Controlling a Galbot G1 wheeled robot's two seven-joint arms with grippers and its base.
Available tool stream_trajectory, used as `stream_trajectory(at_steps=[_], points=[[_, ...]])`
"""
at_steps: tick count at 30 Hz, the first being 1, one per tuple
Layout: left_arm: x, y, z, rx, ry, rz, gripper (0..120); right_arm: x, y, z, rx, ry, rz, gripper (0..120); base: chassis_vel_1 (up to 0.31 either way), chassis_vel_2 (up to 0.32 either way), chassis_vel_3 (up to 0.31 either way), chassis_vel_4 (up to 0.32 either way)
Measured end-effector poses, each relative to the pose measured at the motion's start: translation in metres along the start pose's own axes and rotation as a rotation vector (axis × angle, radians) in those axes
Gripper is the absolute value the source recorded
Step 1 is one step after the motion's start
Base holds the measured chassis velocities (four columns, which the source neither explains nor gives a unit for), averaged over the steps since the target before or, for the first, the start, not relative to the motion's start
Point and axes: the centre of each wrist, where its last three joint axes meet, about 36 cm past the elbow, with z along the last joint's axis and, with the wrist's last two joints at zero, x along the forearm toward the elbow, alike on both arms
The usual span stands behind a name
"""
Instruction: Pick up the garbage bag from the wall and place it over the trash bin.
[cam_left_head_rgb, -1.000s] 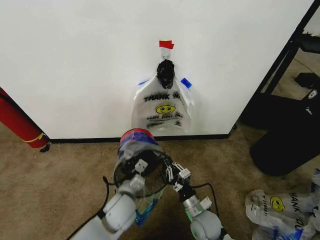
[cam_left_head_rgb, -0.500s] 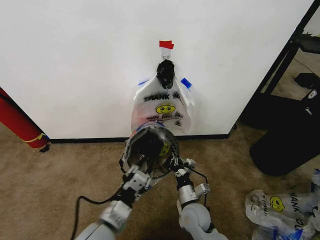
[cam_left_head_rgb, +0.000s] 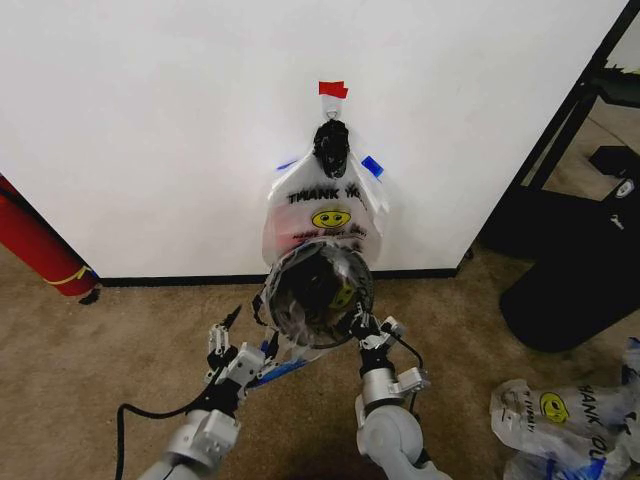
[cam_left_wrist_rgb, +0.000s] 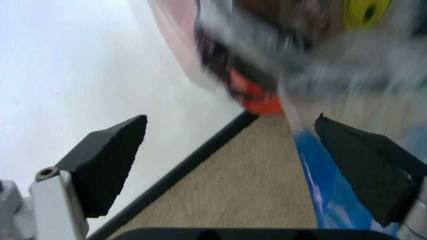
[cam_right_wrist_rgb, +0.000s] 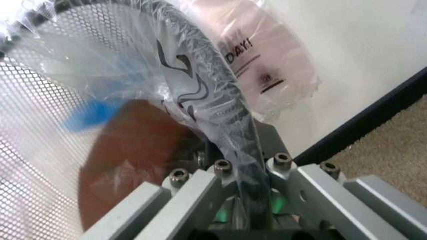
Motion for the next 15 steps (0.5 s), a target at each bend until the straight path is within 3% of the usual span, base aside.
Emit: stream_trajectory(at_steps=[7,15], points=[[-0.029,-0.003,0.026,-0.037,0.099,0.009,100,0.003,0.000,-0.008,0.002,-0.015,-0.016,0,0.000,0.000,0.000,0.000],[-0.058,-0.004,0.043,-0.030,0.131,-0.003,100,0.006,0.007,-0.009,0.014,-0.014,-0.058,0,0.000,0.000,0.000,0.000]])
